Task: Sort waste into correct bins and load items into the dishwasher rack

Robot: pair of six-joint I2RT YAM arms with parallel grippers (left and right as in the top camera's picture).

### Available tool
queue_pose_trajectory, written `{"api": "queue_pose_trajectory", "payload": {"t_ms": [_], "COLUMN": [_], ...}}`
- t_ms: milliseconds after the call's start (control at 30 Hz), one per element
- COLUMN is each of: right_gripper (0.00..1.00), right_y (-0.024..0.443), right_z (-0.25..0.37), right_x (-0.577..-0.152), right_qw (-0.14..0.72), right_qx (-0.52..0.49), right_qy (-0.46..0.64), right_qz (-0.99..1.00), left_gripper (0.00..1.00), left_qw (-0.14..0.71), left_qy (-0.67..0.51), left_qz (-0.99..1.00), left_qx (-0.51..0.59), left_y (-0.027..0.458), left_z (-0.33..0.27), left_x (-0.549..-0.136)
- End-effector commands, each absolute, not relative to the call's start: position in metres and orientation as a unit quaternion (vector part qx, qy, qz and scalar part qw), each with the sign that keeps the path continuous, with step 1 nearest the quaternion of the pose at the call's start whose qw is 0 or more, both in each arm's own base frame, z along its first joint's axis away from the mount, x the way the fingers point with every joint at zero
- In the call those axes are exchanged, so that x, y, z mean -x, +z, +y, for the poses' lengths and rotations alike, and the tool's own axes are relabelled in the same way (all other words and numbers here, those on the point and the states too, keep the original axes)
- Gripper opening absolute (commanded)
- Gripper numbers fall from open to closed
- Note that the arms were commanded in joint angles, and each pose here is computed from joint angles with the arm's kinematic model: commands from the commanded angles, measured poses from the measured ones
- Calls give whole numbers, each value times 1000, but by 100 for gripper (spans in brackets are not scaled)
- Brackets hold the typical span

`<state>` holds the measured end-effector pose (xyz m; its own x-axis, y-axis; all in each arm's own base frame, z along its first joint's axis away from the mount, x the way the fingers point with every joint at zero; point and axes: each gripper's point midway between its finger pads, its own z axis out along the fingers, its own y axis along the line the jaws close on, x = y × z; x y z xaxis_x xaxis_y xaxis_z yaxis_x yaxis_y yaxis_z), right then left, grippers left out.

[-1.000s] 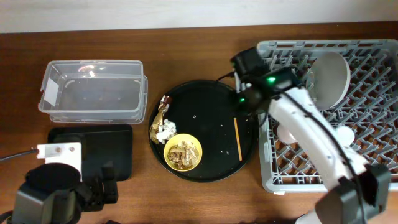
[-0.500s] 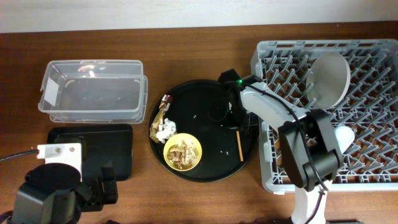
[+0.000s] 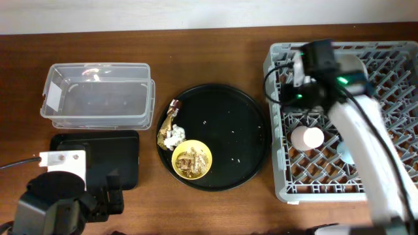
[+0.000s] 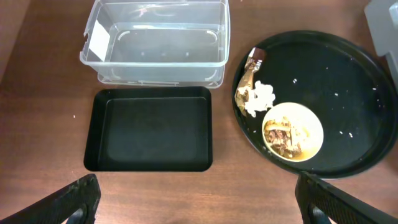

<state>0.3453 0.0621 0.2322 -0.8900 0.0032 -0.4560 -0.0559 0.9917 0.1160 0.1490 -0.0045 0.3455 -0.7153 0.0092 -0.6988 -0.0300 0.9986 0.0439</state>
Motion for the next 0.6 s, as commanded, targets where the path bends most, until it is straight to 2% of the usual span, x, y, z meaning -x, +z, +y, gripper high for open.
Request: {"api": "queue_pose_trajectory", "payload": {"t_ms": [0,33,67,200,400,500,567], "right_gripper": [62,76,98,99,98,98,98], "right_y": [335,356,366,377,364,377,365], "right_z": [76,71,68,61,45,41,39], "right_x": [-274,-239,-215,-170,-166,-164,-163], "right_qw": [360,394,413,442,425,481,535], "right_qx": [43,47,49,52,31,88,128], "right_qy": [149,153,155,157,114,78,49], "right_qz": [920,905,896,882,898,869,833], "left_gripper": [100,100,100,100,100,100,100], "left_qw": [380,380,380,380,380,380,380], "left_qy": [30,30,30,30,30,30,30], "left_qz": [924,924,924,924,924,924,924], "left_qx": [13,13,13,13,13,13,13], "left_y": [346,346,346,346,346,346,346], "left_z": [-2,-2,-2,-2,-2,-2,-2], "left_x": [-149,-149,-149,-149,-149,-149,-149]}}
